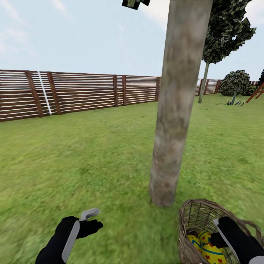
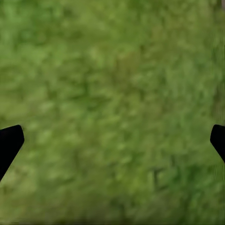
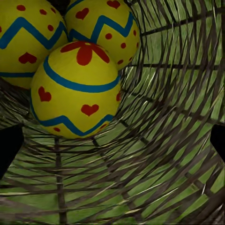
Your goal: Take the three Easter eggs out of the wicker basket on the lawn in the garden, then place them on the lawn next to a single tree (choose any tree) so that all three eggs are next to the same tree and none are left in the basket.
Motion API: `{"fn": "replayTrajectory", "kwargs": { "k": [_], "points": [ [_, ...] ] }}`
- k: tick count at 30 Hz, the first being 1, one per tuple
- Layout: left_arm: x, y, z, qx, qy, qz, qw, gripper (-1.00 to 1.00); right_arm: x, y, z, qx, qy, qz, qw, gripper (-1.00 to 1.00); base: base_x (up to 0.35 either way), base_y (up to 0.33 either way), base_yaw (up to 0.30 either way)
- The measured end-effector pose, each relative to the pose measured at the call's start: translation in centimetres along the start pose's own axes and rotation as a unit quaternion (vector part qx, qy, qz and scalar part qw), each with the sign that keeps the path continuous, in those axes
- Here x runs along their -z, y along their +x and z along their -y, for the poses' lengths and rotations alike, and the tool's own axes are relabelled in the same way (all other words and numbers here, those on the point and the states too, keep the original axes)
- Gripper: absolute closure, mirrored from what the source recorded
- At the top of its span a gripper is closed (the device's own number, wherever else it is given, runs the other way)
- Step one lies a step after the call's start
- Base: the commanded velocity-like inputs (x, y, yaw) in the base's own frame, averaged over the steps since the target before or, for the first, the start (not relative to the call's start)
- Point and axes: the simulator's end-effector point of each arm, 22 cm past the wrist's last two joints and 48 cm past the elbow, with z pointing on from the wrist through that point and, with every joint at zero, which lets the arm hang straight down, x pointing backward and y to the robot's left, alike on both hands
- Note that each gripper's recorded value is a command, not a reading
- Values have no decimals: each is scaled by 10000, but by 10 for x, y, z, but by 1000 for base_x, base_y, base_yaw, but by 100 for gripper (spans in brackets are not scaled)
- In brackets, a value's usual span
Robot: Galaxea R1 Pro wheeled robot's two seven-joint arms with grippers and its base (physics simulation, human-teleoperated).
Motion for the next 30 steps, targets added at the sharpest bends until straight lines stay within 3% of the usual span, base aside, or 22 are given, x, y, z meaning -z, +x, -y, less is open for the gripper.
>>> {"fn": "replayTrajectory", "kwargs": {
  "k": [7,17,30],
  "points": [
    [0,-1,0,5,2,13,10000,-100,0,0,0,1,2,8,10000,-100,28,73,0],
    [0,-1,-1,16,2,31,10000,-100,0,0,1,1,11,8,10000,-100,258,121,0],
    [-9,6,-2,20,17,25,10000,-100,-10,6,5,-14,63,-1,10000,-100,15,2,0]
  ]
}}
